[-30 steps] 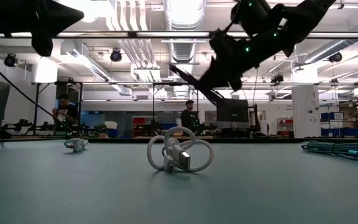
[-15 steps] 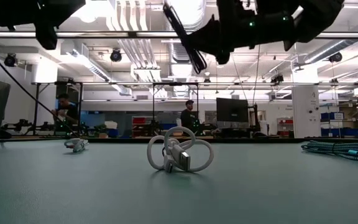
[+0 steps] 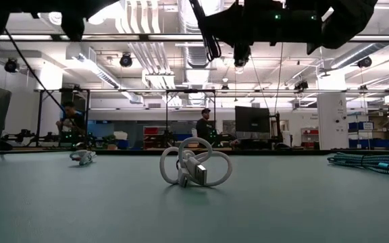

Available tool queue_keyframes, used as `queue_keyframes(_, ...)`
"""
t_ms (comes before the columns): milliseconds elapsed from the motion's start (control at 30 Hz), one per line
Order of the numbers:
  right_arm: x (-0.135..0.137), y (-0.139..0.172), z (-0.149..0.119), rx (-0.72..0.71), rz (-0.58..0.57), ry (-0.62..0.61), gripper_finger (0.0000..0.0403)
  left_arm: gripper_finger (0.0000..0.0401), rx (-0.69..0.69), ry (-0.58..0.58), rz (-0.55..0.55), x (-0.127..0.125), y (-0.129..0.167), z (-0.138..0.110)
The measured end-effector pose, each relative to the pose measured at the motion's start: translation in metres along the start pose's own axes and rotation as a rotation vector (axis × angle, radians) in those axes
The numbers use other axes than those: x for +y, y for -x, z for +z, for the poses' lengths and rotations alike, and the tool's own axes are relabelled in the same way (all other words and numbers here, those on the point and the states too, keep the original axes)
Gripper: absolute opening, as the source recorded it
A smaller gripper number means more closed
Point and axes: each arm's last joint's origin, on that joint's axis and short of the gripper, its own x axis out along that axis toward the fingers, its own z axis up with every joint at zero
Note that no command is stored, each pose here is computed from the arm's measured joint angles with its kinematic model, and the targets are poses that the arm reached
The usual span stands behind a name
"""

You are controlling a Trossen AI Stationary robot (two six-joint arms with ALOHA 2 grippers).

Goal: Pick and place USB-C Cables
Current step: Put the purple black charger cable into the black bin

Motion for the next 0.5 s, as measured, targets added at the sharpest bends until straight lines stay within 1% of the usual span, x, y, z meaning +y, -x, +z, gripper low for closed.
queue_keyframes(133,0.003,0.000,0.003,-0.030,0.058,0.000,0.0029,0.0000,0.017,-0.066,0.003,-0.013,-0.015,-0.004)
queue_keyframes(400,0.015,0.001,0.007,-0.078,0.112,0.034,0.0029,0.0000,0.007,-0.102,0.030,-0.030,-0.043,-0.007)
queue_keyframes(500,0.020,0.001,0.008,-0.085,0.129,0.048,0.0029,0.0000,0.014,-0.114,0.010,-0.035,-0.050,-0.011)
